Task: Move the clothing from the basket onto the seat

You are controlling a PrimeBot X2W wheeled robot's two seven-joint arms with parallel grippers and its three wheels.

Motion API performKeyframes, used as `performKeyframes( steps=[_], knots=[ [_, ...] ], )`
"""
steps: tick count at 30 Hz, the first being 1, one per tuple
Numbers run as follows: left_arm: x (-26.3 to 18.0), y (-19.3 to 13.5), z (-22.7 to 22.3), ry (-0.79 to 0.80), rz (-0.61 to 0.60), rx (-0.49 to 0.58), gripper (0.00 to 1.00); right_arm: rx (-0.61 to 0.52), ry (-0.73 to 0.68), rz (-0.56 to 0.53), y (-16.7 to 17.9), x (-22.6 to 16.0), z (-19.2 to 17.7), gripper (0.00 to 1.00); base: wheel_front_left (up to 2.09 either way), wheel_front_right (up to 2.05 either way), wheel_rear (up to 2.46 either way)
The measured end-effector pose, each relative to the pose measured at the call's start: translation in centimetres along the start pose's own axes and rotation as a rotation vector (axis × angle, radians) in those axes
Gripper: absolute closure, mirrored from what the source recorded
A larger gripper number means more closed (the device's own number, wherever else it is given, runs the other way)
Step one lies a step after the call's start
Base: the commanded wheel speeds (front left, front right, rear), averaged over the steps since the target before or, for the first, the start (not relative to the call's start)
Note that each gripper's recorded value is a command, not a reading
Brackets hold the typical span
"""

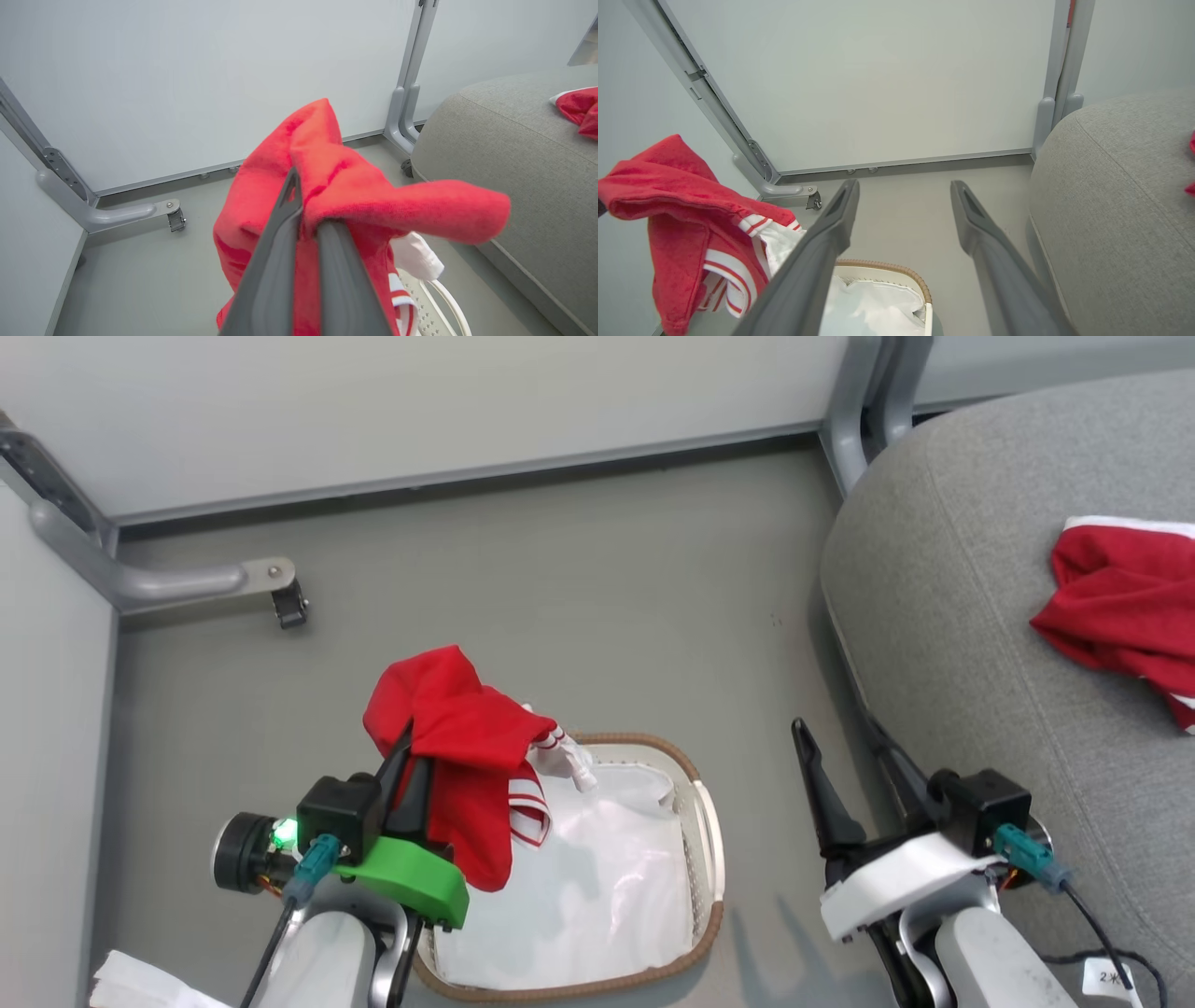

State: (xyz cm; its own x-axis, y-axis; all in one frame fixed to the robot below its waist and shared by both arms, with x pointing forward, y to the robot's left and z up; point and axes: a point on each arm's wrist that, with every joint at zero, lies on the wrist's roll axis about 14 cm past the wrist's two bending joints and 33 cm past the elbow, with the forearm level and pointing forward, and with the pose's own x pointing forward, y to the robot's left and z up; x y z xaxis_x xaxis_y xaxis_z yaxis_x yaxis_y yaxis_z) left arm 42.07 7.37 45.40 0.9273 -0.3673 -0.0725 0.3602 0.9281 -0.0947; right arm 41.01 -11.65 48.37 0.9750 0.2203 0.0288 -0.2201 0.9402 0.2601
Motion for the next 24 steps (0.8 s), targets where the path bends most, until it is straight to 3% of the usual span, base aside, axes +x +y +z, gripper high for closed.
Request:
performKeyframes(
  steps=[11, 18, 24],
  knots=[
    [-0.4, -0.7, 7.1, -0.21, -0.01, -0.032, 1.0, 0.019, 0.01, 0.006, 1.0, -2.5, -0.2, 0.0, 0.0, 0.0, 0.0],
    [-0.1, -2.9, 11.1, -0.324, -0.081, -0.048, 1.0, 0.026, 0.012, -0.005, 0.8, -3.3, -0.3, 0.0, 0.0, 0.0, 0.0],
    [0.1, -3.7, 11.8, -0.348, -0.107, -0.06, 1.0, 0.035, 0.024, 0.037, 2.3, -3.3, -0.7, 0.0, 0.0, 0.0, 0.0]
  ],
)
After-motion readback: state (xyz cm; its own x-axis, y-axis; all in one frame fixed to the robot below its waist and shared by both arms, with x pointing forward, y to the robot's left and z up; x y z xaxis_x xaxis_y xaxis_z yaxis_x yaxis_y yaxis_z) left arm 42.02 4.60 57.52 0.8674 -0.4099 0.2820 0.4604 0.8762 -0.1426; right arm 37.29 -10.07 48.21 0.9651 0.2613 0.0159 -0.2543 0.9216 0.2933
